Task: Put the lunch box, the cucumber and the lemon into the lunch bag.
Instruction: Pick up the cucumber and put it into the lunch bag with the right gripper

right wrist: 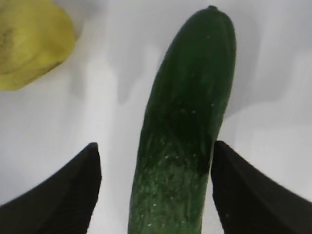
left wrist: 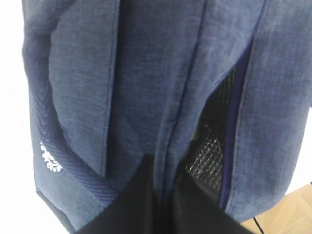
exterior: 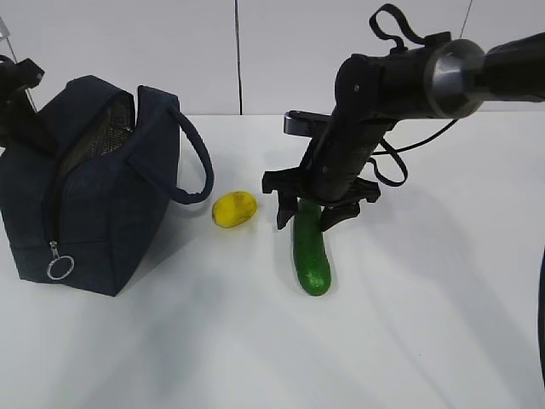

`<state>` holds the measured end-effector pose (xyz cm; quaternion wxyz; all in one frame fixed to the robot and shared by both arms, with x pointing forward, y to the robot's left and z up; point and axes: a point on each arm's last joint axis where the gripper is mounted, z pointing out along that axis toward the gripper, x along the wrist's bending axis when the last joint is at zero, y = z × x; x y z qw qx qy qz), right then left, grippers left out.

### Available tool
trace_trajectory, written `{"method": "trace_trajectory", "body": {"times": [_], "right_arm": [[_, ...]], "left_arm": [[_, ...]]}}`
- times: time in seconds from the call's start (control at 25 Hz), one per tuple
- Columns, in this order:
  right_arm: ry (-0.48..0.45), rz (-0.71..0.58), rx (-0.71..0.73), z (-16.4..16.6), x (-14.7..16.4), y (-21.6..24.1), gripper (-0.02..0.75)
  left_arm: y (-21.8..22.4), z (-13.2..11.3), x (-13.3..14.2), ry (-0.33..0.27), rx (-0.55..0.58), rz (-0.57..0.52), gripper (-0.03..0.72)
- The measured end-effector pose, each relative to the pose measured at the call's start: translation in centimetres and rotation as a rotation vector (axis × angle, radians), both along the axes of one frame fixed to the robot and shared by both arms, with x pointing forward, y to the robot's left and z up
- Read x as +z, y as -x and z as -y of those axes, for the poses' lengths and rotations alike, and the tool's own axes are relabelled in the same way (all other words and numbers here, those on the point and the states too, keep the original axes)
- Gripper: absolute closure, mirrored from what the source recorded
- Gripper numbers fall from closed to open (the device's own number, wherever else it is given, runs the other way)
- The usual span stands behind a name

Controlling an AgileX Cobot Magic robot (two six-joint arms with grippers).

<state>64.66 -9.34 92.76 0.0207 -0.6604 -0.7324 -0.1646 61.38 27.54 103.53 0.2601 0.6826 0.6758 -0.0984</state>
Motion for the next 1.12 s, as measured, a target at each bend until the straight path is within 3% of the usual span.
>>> {"method": "trace_trajectory", "body": {"times": [0.36,0.84,1.12], "right_arm": [[0.120,-0.002,0.016,0.5,-0.4,-1.1,0.204],[0.136,-0.076,0.016,0.2,-2.2,-0.7,0.209],[0.142,-0.101,0.016,0.3,-2.2,-0.5,0.365]], "left_arm": [[0.1,0.0,0.0,0.001,-0.009,-0.002,0.683],[0.0,0.0,0.0,0.001,-0.012,0.002,0.683],[0.0,0.0,0.0,0.003,-0.012,0.002,0.683]]}}
